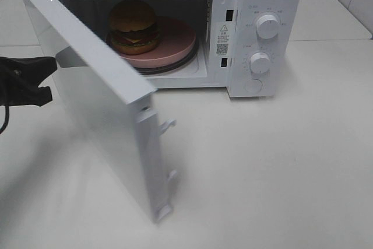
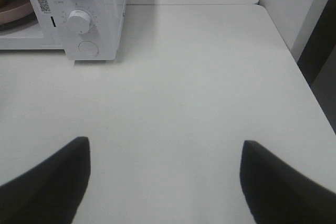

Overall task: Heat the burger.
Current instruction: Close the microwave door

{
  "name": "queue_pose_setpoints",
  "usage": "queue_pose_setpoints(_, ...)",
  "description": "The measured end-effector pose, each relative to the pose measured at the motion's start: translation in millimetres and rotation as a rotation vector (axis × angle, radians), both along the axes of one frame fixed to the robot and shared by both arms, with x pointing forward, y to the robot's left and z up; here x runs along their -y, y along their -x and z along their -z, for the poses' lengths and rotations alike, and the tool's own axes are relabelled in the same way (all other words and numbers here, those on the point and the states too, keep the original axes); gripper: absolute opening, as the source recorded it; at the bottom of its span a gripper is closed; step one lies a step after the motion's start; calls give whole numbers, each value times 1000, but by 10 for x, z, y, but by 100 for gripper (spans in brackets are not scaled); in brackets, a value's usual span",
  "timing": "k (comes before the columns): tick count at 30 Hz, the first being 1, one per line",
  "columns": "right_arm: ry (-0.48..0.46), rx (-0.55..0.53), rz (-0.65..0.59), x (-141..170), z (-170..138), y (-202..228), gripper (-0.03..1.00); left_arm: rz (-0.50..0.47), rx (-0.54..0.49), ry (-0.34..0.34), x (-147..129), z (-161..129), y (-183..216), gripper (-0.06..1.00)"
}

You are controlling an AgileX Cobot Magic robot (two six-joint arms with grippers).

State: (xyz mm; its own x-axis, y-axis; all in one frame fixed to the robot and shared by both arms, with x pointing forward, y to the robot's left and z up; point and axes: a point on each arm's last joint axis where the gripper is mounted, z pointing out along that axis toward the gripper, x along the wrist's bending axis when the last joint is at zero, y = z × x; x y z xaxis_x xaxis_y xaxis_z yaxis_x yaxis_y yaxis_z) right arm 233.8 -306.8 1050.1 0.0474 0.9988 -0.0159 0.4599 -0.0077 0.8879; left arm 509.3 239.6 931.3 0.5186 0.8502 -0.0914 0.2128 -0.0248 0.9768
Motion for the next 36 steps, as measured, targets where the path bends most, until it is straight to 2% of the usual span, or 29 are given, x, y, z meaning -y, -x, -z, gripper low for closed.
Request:
queue_pose_setpoints(4,0,0,0,0,0,0,70,61,21,7,202,-36,-41,0)
queue_pose_setpoints(12,0,0,0,0,0,0,70,82,7,-8,395,-76,-94,0)
queue_pose_setpoints(21,0,0,0,0,0,0,70,39,-18,26,610,-144,-161,0)
queue_pose_setpoints(30,0,0,0,0,0,0,70,62,-22,28,857,-174,-321,0)
queue_pose_setpoints(36,0,0,0,0,0,0,70,63,-26,60,1068,-166,-407,0)
